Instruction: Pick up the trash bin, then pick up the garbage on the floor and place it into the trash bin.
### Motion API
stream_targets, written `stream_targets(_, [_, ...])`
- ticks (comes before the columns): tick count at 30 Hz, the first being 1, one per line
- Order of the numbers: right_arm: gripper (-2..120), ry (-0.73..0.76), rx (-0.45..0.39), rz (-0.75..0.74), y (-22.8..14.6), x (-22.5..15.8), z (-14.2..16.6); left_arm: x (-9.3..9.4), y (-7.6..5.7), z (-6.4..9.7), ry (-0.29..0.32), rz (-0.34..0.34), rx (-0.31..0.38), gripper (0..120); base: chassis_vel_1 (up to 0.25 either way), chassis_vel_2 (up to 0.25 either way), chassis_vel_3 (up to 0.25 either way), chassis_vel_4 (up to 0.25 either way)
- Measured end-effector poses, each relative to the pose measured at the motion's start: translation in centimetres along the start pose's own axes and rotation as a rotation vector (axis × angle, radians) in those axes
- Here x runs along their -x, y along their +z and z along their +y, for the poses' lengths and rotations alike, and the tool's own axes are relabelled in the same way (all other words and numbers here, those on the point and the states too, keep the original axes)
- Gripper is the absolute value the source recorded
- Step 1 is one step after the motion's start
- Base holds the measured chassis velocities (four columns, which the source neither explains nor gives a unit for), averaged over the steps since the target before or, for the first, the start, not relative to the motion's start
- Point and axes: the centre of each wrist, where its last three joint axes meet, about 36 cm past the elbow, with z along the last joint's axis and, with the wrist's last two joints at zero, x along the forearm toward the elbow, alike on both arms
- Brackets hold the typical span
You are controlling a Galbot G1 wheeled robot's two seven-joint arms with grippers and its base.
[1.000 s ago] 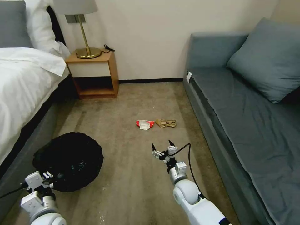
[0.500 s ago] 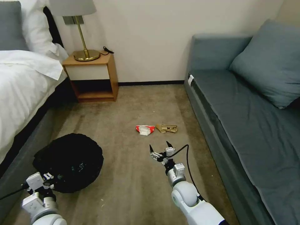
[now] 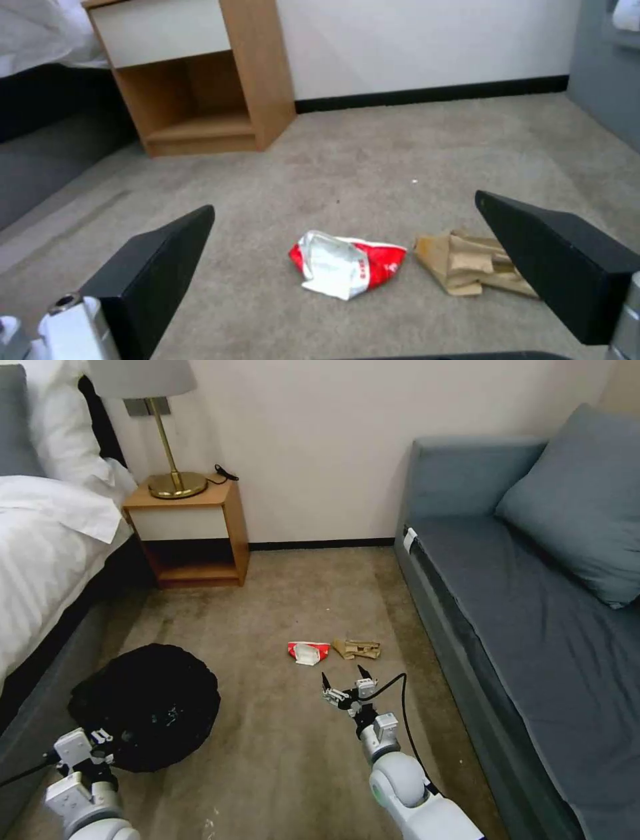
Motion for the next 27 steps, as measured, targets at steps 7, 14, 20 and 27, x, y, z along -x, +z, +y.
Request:
stream_targets(7, [100,-0.001,-0.001,0.001,0.08,-0.33,0.17,-0.10,0.08,0.16,-0.001,-0.005,0.002,3,-0.145,0.149,0.144,-0.152])
stream_targets(14, [100,-0.001,-0.003,0.000,0.35,-0.52,0.12,0.05,0.29,0.21,-0.004,-0.002,0.003,3,-0.136,0.154,0.157,-0.151])
stream_targets(20, [100,-0.004,-0.010,0.004,0.63,-0.35,-0.09,0.30,0.45,0.10,-0.006,-0.001,0.001,3,-0.148,0.146,0.151,-0.148])
stream_targets(27, [100,-0.020,-0.022,0.003,0.67,0.30,-0.02,0.47,0.54,0.04,-0.008,-0.001,-0.001,3,-0.163,0.155,0.161,-0.162])
